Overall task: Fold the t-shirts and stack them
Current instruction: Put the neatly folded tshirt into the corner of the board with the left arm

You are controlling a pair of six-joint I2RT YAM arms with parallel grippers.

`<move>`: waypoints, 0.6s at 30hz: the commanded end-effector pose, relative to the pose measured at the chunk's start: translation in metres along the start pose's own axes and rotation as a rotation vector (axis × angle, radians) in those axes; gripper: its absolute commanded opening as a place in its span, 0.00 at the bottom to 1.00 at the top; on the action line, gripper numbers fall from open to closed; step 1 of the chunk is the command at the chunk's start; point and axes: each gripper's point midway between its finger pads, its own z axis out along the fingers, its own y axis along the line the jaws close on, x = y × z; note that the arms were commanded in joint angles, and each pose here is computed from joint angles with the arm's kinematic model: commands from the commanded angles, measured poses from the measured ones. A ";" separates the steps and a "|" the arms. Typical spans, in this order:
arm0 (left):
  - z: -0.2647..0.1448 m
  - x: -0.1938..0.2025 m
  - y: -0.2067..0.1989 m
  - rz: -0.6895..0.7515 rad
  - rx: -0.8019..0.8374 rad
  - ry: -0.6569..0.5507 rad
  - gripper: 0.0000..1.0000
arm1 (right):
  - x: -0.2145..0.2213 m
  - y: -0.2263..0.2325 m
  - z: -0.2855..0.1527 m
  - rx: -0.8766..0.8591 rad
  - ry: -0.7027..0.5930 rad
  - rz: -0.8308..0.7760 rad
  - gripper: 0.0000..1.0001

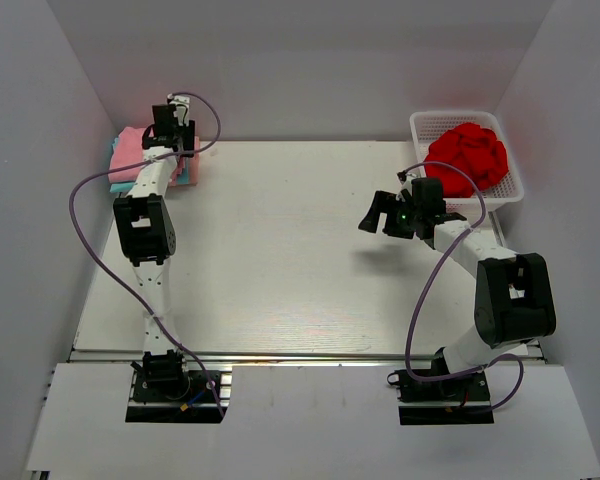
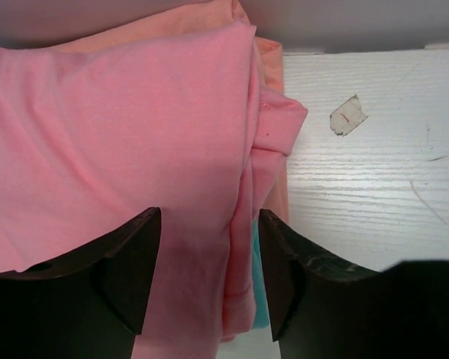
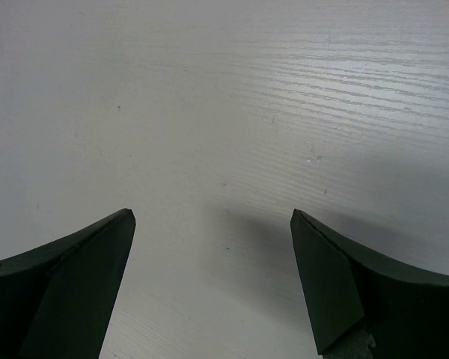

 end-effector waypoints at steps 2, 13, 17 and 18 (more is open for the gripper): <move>-0.005 -0.004 0.001 0.065 -0.025 0.013 0.60 | -0.016 0.007 -0.001 -0.021 -0.030 -0.020 0.90; -0.003 -0.008 0.007 0.049 -0.063 -0.007 0.47 | -0.018 0.008 0.000 -0.029 -0.027 -0.025 0.90; -0.001 -0.005 0.005 0.050 -0.052 0.000 0.45 | -0.018 0.007 -0.001 -0.025 -0.029 -0.022 0.90; 0.000 -0.007 0.005 0.049 -0.053 -0.009 0.43 | -0.018 0.007 -0.001 -0.024 -0.029 -0.022 0.90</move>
